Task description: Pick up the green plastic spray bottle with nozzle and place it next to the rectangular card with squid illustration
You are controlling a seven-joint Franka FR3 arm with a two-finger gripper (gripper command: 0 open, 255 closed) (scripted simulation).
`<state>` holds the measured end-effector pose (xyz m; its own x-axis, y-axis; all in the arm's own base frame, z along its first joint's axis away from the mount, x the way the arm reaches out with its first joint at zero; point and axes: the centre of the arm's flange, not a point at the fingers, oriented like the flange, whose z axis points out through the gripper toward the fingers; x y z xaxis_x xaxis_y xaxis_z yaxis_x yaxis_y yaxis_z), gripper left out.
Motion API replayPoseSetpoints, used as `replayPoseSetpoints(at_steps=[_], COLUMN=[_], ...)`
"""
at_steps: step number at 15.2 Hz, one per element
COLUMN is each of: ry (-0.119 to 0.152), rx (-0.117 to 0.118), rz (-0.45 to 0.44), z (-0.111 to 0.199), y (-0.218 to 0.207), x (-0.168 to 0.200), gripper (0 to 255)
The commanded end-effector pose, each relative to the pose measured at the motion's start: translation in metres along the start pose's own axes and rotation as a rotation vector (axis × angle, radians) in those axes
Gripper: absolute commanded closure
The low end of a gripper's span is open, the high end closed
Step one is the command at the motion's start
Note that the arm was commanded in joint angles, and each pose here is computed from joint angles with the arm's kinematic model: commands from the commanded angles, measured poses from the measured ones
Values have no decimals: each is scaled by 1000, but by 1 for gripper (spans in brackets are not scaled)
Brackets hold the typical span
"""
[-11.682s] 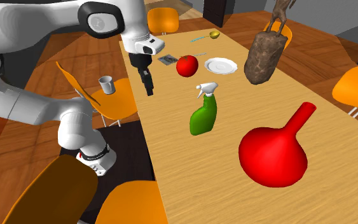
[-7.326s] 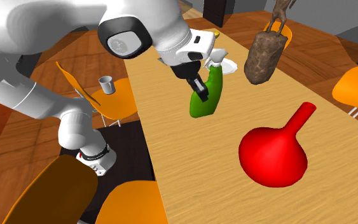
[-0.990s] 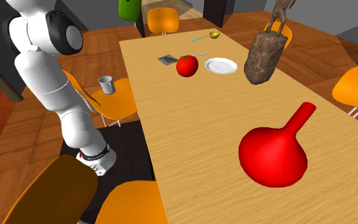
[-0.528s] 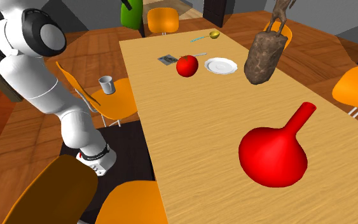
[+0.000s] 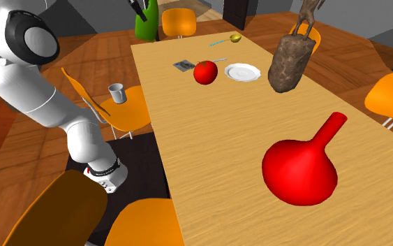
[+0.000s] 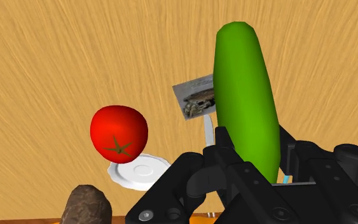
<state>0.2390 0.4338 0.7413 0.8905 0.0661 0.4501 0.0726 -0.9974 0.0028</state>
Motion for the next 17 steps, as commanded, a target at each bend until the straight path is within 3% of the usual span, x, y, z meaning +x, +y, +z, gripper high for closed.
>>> replayPoseSetpoints(at_steps=[1,17], ry=[0,0], rx=[1,1], rz=[0,0], z=[9,84], y=[0,-1], x=[-5,-43], gripper=[255,255])
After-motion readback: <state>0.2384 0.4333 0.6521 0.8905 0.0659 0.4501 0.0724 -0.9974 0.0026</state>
